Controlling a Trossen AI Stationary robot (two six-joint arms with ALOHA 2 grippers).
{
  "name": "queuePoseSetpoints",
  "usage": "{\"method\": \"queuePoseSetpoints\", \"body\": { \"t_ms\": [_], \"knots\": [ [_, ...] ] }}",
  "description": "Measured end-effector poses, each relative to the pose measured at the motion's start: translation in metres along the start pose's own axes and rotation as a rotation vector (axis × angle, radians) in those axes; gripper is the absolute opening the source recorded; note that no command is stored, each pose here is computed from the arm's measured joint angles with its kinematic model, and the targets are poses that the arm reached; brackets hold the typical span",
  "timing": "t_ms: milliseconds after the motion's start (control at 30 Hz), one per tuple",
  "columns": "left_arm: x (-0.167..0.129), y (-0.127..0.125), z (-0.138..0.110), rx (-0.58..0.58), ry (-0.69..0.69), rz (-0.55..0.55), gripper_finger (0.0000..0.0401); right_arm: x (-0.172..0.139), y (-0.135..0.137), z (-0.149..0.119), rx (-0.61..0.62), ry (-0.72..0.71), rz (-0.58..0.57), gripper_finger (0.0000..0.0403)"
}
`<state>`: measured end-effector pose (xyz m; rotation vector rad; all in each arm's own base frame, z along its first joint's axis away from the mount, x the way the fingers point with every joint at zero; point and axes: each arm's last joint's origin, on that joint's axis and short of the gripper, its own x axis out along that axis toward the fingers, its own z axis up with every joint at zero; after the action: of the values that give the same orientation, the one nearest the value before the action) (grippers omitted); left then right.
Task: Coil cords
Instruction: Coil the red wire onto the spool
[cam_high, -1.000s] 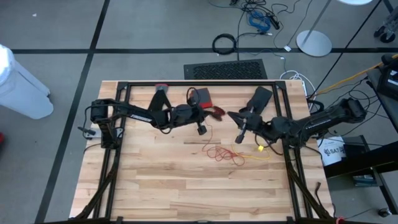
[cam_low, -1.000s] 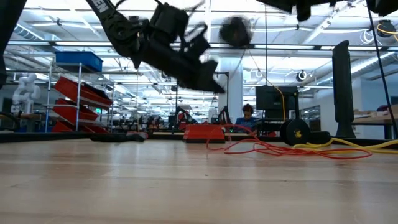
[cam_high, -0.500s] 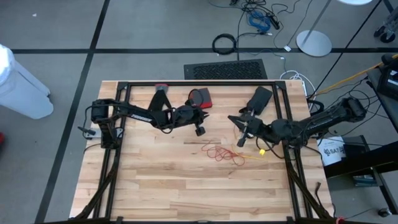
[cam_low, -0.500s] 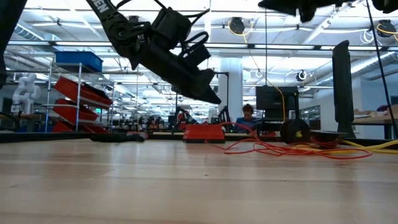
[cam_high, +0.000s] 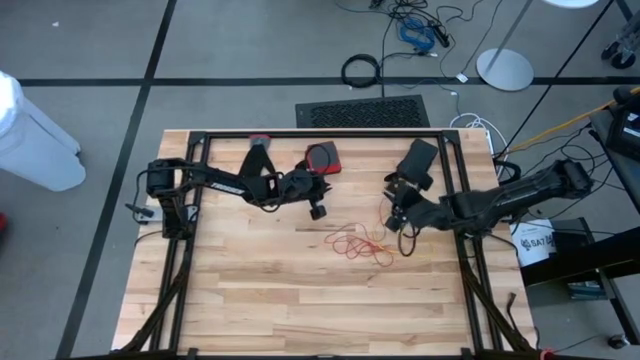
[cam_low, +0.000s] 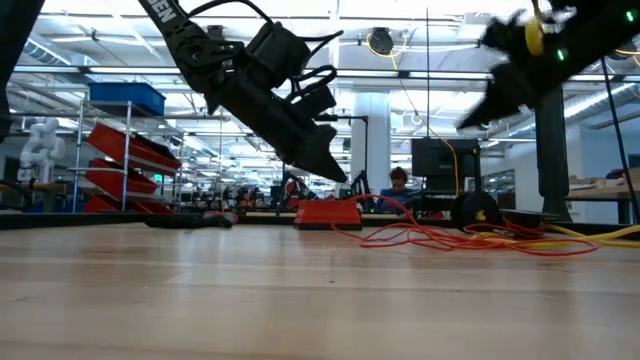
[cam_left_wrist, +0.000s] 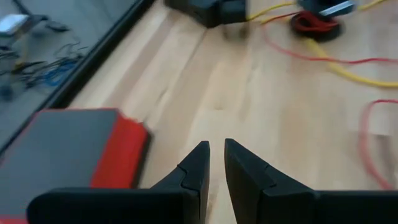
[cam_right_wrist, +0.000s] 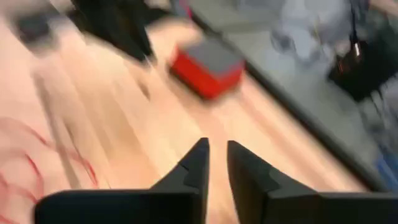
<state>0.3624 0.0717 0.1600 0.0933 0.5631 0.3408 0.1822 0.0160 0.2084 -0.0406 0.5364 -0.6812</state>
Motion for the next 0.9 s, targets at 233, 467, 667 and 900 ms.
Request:
{"method": "queuePoseSetpoints", "body": {
  "t_ms": [233, 467, 667, 900],
  "knots": [
    [0.0, -0.003, 0.001, 0.001, -0.012, -0.045, 0.0057, 0.01, -0.016, -0.066, 0.153, 0.084, -0.193, 0.0108],
    [0.0, -0.009, 0.0, 0.007, -0.007, -0.064, 0.0057, 0.006, -0.032, -0.097, 0.386, 0.056, -0.193, 0.0123],
    [0.012, -0.019, -0.014, 0.019, 0.036, -0.083, 0.0057, 0.004, -0.038, -0.111, 0.49, 0.055, -0.156, 0.0123],
    [0.025, -0.033, -0.031, -0.004, 0.066, -0.116, 0.0057, 0.004, -0.035, -0.11, 0.534, 0.071, -0.109, 0.0123]
  ]
}}
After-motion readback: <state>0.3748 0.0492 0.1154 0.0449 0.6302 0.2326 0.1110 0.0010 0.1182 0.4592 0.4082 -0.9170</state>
